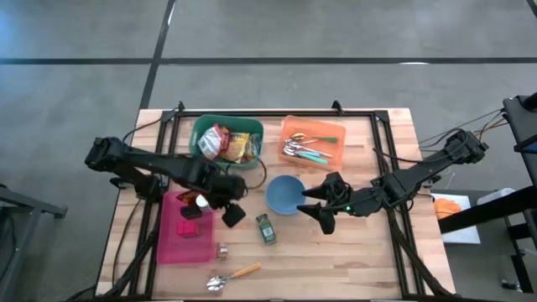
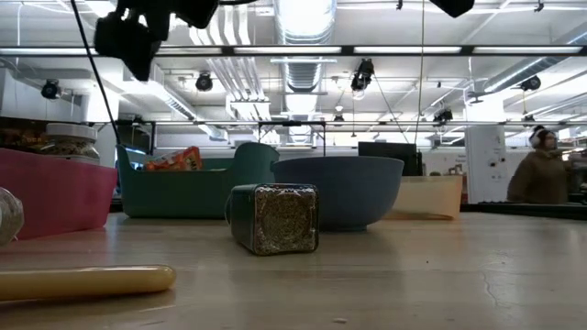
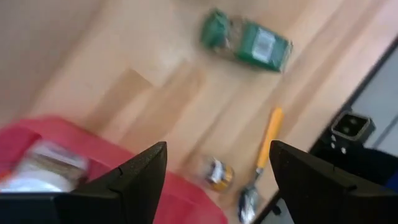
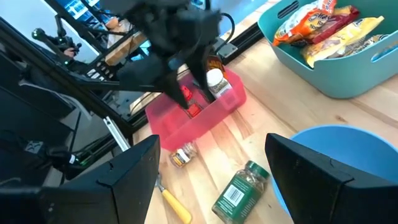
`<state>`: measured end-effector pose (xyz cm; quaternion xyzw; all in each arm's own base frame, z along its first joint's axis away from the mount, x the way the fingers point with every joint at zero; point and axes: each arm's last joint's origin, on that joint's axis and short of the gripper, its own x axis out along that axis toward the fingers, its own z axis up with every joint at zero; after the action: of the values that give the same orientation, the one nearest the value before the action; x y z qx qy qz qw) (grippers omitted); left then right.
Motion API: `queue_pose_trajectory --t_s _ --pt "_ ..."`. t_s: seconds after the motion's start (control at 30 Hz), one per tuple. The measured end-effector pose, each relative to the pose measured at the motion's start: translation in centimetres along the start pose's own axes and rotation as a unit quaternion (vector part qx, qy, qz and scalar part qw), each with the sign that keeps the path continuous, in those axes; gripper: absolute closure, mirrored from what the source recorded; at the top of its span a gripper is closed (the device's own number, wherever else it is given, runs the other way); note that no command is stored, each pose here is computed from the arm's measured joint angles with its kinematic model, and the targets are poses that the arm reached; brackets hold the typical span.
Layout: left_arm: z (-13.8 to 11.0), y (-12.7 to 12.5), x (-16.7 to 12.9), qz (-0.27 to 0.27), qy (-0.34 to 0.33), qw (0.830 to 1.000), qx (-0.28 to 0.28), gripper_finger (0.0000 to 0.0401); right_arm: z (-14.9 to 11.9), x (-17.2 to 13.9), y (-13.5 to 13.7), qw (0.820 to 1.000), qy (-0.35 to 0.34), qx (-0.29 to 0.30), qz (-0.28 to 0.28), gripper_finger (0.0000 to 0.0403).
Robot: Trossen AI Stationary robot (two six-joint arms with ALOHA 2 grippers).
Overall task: Pick & Place Food Item
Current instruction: Put the green seasoning bottle into the pink bin
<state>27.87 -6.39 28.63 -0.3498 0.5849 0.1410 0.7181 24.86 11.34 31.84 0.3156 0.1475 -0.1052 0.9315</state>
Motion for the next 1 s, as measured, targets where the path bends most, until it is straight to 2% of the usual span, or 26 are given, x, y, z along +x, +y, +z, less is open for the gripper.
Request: queue_pose_trajectory --t_s 0.13,0.2,0.33,0.47,0.7,0.87,1.0 --pt "-0.4 -1.6 1.9 -0.015 0.009 1.0 0.019 0.0114 -0.2 0.0 -0.1 1.0 0.005 -0.003 -0.002 0.0117" --pt "0.1 -2.6 3.1 -0.047 0.017 0.999 0.013 0.0114 -0.2 0.1 -0.2 1.0 0.006 -0.001 -0.003 0.0117" --pt "1.3 -3.8 5.7 -0.088 0.036 0.994 -0.062 0.0114 -0.3 0.1 -0.2 1.0 0.006 0.01 -0.003 0.0117" --pt "2.3 -3.5 7.4 -0.071 0.045 0.99 -0.112 0.0114 -0.5 0.0 -0.5 0.999 0.019 0.032 -0.016 0.0117" --pt "3.5 -2.4 6.8 -0.067 0.035 0.989 -0.125 0.0114 -2.2 0.1 -1.7 0.987 0.096 0.104 -0.078 0.0117" --pt "4.7 -0.7 5.6 -0.042 0.013 0.991 -0.124 0.0114 -4.3 1.7 -1.0 0.983 0.129 0.095 -0.089 0.0117" --pt "5.4 0.0 5.3 -0.046 0.011 0.995 -0.089 0.0114 -6.1 4.1 0.0 0.98 0.146 0.075 -0.109 0.0117"
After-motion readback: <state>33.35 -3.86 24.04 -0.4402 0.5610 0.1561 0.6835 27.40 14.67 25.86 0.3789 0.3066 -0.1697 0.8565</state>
